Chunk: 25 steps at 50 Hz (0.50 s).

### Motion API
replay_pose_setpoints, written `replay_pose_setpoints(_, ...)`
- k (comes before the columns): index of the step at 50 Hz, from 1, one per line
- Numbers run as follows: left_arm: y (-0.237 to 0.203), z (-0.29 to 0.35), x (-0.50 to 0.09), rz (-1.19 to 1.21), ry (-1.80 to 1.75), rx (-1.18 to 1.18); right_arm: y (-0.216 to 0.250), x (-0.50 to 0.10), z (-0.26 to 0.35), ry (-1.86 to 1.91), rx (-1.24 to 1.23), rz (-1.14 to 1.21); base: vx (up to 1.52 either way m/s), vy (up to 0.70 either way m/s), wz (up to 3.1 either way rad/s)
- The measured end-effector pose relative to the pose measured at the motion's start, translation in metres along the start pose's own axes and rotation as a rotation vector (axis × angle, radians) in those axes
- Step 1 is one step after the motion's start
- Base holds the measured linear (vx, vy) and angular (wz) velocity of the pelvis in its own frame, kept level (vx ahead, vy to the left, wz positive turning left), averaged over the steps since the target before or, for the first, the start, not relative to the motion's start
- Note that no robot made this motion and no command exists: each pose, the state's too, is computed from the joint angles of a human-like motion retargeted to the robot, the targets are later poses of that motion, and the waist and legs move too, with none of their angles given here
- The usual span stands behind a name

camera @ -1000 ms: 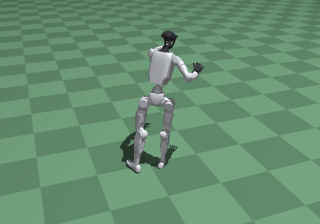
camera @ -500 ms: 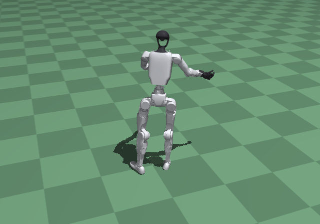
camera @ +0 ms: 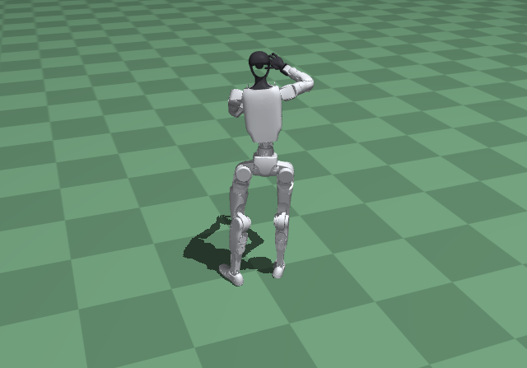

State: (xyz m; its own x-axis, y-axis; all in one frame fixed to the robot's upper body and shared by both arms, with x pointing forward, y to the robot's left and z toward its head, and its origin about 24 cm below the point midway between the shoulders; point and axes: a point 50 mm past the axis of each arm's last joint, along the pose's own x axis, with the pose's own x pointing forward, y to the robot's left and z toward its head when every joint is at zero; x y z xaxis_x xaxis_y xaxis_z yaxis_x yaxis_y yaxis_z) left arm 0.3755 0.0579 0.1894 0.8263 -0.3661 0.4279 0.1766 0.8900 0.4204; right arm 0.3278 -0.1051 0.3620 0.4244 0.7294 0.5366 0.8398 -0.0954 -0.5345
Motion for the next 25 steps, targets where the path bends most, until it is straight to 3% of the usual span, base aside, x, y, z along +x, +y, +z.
replay_pose_setpoints(8, -0.009, 0.015, 0.003, -0.018, -0.053, -0.060, 0.009, 0.018, 0.043, -0.174, -0.008, 0.026, -0.04, 0.06, 0.06)
replay_pose_setpoints(25, -0.013, 0.006, -0.002, -0.060, -0.023, -0.001, 0.028, 0.005, 0.052, -0.177, 0.029, 0.061, -0.04, 0.11, 0.13)
